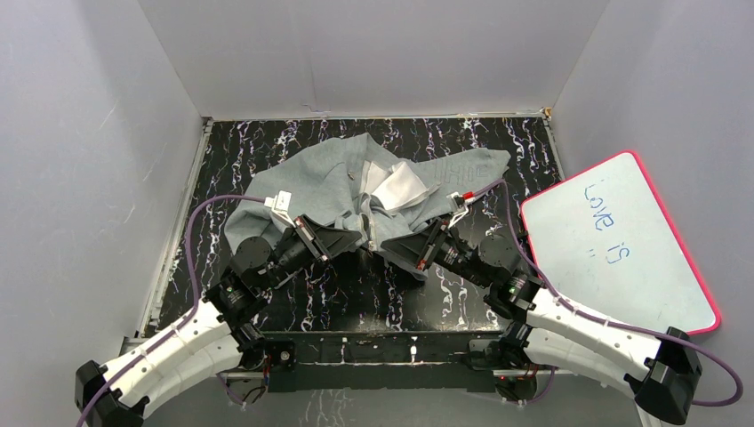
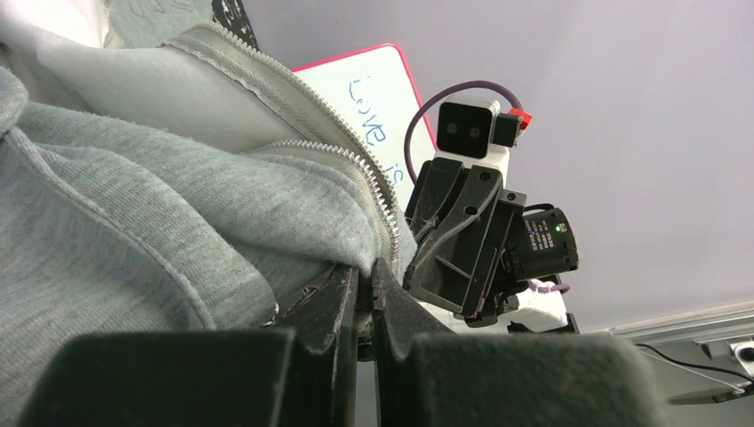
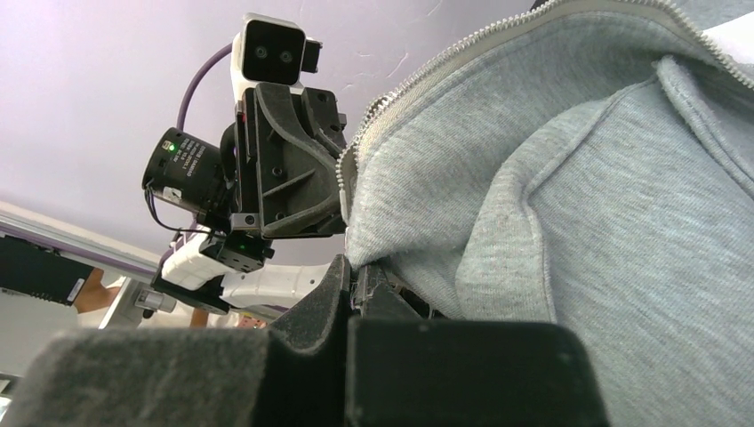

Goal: Zip up the jacket

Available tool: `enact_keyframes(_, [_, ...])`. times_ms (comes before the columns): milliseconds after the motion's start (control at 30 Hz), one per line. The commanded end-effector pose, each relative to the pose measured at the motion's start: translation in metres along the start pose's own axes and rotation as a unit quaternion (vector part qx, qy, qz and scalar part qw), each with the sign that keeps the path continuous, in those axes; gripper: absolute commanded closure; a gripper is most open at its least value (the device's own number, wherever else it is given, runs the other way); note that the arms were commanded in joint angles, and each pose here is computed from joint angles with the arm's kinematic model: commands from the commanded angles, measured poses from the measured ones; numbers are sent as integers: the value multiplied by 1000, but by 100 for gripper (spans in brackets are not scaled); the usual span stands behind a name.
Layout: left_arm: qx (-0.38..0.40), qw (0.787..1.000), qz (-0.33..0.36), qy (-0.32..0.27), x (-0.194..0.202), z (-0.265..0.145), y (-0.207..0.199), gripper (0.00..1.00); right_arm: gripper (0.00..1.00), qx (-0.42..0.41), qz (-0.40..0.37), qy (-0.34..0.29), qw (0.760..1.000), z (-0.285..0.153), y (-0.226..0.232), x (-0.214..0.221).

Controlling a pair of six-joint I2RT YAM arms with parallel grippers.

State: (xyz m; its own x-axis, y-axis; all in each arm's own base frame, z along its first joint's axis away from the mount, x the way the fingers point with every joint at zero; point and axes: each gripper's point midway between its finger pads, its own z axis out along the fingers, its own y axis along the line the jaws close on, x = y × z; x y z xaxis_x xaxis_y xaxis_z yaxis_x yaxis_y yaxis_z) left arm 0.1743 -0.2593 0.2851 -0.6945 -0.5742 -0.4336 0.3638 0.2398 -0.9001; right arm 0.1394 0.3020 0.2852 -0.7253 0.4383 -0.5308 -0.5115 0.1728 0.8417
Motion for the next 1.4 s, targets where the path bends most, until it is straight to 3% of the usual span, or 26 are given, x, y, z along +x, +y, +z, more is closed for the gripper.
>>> enact_keyframes(0, [50, 998, 9, -34, -21, -8, -38, 100, 100, -54, -13, -32, 998, -3, 34, -21])
enact_keyframes(1367, [51, 998, 12, -20, -17, -5, -39, 100, 100, -77, -18, -31, 996, -1, 47, -24])
